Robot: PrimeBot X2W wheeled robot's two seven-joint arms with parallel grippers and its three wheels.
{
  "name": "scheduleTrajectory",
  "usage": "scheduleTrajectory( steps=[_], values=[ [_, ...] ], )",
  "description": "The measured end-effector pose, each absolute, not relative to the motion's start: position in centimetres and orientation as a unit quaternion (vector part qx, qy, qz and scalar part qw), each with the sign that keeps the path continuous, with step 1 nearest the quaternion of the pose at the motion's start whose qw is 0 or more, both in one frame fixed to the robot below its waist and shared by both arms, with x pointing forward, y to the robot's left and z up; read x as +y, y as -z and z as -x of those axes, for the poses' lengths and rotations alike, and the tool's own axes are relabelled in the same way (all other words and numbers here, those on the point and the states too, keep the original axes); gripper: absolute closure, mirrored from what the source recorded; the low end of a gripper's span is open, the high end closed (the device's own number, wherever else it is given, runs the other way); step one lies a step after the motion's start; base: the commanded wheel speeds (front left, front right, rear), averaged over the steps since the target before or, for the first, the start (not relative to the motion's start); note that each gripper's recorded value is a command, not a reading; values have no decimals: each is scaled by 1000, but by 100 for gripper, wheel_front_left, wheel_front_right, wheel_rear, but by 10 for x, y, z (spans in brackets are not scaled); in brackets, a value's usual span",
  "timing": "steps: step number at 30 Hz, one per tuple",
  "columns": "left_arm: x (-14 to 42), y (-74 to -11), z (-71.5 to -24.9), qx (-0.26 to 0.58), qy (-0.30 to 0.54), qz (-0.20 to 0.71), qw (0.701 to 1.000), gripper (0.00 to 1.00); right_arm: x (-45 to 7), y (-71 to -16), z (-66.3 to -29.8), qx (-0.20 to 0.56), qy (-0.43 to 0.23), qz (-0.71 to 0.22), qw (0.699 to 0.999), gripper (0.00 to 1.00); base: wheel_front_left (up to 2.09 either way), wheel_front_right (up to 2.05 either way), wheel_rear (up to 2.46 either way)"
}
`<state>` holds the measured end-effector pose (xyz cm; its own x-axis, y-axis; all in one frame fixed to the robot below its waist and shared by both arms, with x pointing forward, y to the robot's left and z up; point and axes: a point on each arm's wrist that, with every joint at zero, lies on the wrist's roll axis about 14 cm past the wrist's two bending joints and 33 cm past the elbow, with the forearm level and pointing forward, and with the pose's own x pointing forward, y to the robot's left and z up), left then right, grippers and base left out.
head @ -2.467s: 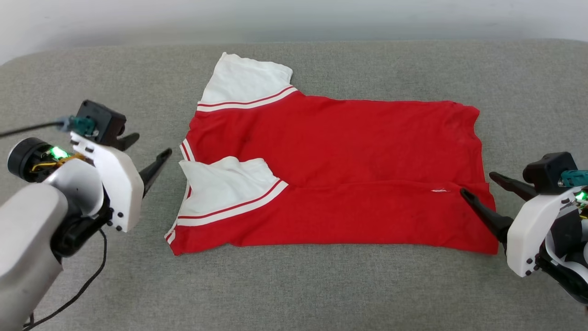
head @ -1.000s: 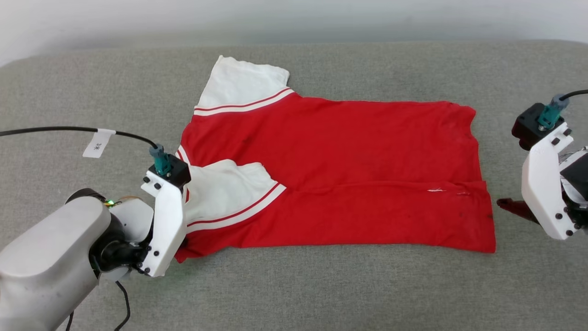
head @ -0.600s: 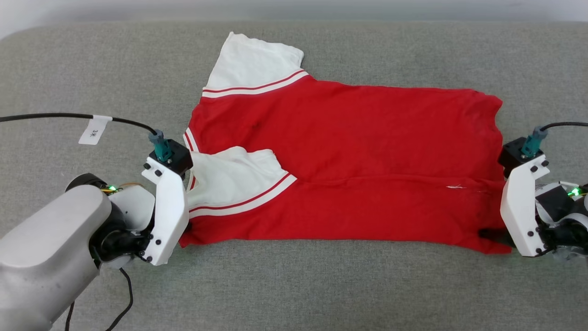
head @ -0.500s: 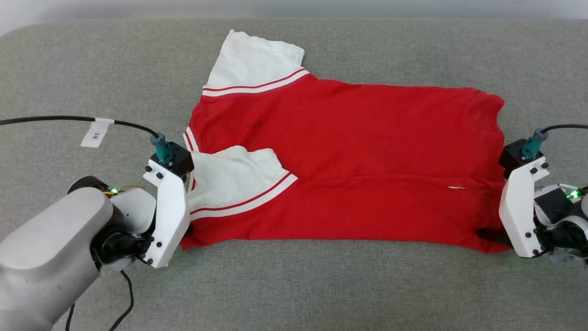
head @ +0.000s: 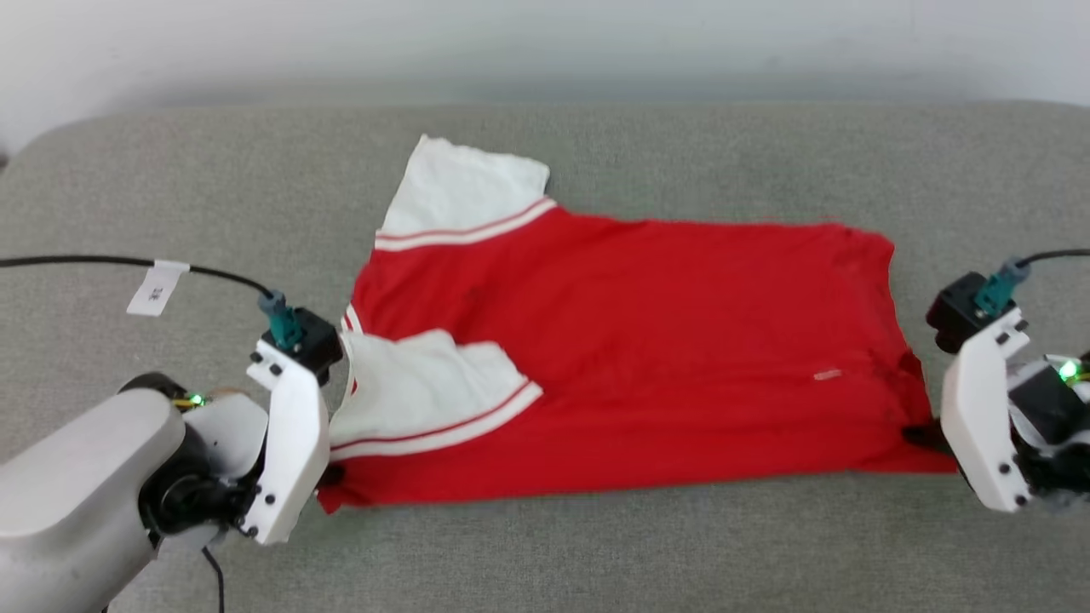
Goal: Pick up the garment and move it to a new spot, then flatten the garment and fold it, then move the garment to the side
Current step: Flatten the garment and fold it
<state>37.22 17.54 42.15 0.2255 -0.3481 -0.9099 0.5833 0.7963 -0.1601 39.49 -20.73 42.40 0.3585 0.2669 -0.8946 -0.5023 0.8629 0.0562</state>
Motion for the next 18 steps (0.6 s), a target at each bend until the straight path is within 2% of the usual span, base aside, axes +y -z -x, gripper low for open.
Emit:
scheduleTrajectory(
  steps=[11,18],
  values=[
    [171,-408,-324,573,324,-90,747,100,-229,-414,-343,543,-241,109,797,100,0,0,0],
    [168,-384,-322,596,316,-76,734,100,-228,-380,-334,576,-229,97,779,100,0,0,0]
  ],
)
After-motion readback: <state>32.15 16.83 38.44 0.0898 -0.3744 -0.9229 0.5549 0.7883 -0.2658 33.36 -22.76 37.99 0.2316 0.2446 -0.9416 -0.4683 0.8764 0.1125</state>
